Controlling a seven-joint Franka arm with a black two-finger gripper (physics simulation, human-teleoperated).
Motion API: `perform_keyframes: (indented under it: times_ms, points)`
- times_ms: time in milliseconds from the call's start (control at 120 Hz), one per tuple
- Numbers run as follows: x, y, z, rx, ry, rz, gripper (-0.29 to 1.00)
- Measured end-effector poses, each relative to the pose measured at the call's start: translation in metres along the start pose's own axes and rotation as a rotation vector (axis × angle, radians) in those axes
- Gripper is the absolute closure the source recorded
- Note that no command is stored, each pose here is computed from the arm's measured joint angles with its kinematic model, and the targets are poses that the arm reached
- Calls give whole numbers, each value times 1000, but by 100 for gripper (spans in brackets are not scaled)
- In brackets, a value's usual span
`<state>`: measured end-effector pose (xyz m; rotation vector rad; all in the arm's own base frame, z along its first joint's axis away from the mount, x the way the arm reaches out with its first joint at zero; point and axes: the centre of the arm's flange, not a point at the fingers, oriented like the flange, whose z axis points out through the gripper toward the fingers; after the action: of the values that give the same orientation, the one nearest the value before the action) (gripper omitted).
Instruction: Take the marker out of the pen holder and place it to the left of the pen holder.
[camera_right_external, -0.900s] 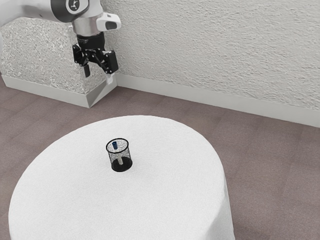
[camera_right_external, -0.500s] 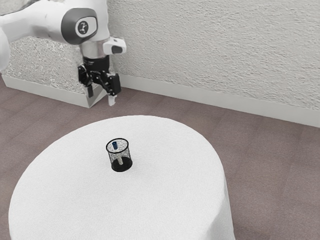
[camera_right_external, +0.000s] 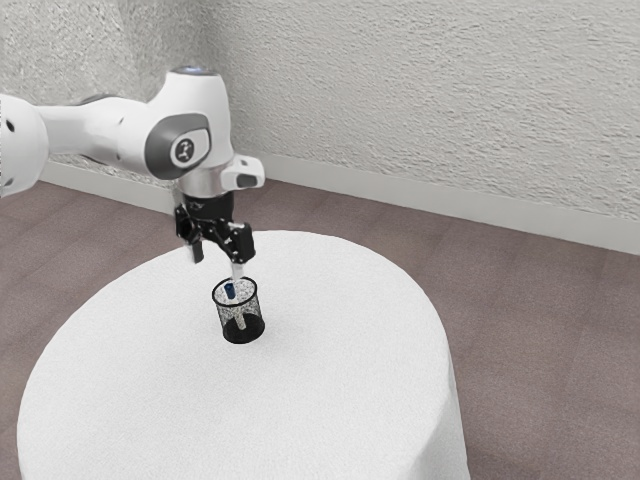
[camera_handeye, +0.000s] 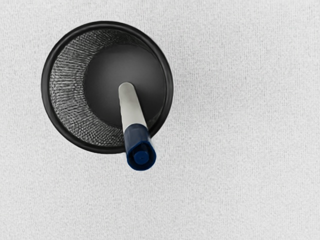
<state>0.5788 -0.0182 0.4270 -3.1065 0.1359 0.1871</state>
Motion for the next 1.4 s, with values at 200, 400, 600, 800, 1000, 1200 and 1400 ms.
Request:
perform_keyframes:
  times_ms: [200, 400, 600, 800, 1000, 1200, 1400]
  points:
    - [11, -5, 26, -5, 37, 9, 0]
    - [19, -14, 58, -8, 16, 8, 0]
    - [21, -13, 70, -9, 9, 19, 19]
    - [20, -15, 68, -10, 16, 20, 59]
    - [18, -16, 57, -3, 34, 23, 73]
    - [7, -19, 11, 19, 96, 21, 77]
    - [-15, -23, -44, 48, 153, 19, 79]
